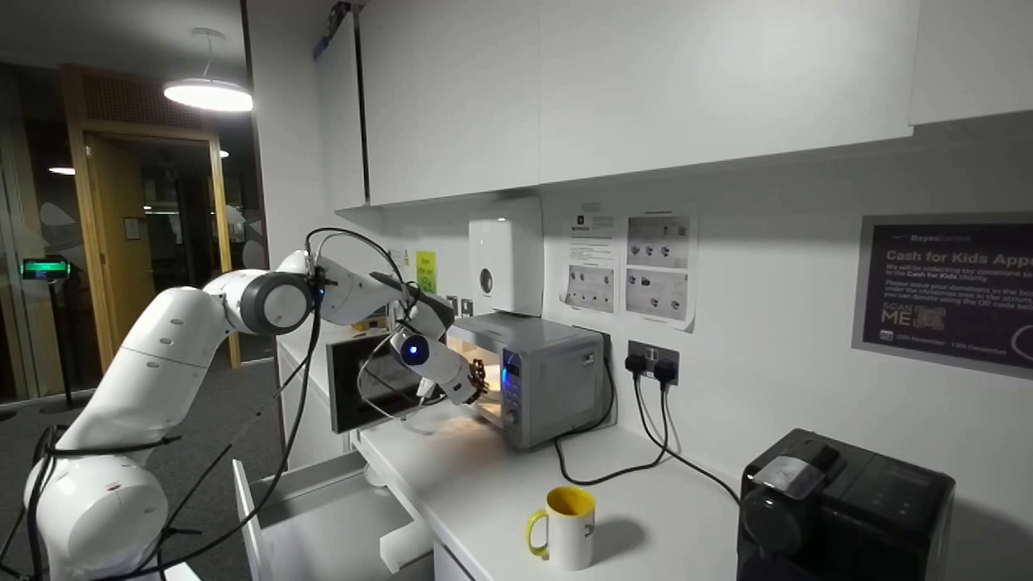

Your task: Move the white plate into the microwave

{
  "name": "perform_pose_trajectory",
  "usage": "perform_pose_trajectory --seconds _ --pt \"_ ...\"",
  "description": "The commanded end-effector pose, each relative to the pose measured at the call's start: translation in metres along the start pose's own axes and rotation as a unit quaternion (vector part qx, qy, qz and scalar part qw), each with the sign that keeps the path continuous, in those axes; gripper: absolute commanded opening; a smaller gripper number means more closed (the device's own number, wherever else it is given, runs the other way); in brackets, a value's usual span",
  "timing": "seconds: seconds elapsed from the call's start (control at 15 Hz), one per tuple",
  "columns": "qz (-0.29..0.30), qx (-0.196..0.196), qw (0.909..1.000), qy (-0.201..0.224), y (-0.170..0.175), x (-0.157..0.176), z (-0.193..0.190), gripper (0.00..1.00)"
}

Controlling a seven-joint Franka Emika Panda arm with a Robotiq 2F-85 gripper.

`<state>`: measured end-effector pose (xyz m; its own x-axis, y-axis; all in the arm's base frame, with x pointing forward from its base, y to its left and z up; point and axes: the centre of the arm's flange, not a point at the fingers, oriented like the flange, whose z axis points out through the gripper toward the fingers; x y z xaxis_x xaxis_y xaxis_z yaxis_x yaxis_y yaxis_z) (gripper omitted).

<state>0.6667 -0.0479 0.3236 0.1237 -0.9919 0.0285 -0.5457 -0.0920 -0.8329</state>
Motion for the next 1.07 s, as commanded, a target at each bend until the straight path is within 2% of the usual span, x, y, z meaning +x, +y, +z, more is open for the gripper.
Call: perform_pose_trajectory --seconds 0.0,0.4,1.0 --pt "-0.014 0.008 0.9997 0.017 -0.015 -0.002 0.007 0.01" --pt "-0.019 0.010 0.9997 0.015 -0.016 -0.006 0.016 0.01" --pt "-0.019 0.010 0.9994 0.027 -0.015 0.006 0.027 0.01"
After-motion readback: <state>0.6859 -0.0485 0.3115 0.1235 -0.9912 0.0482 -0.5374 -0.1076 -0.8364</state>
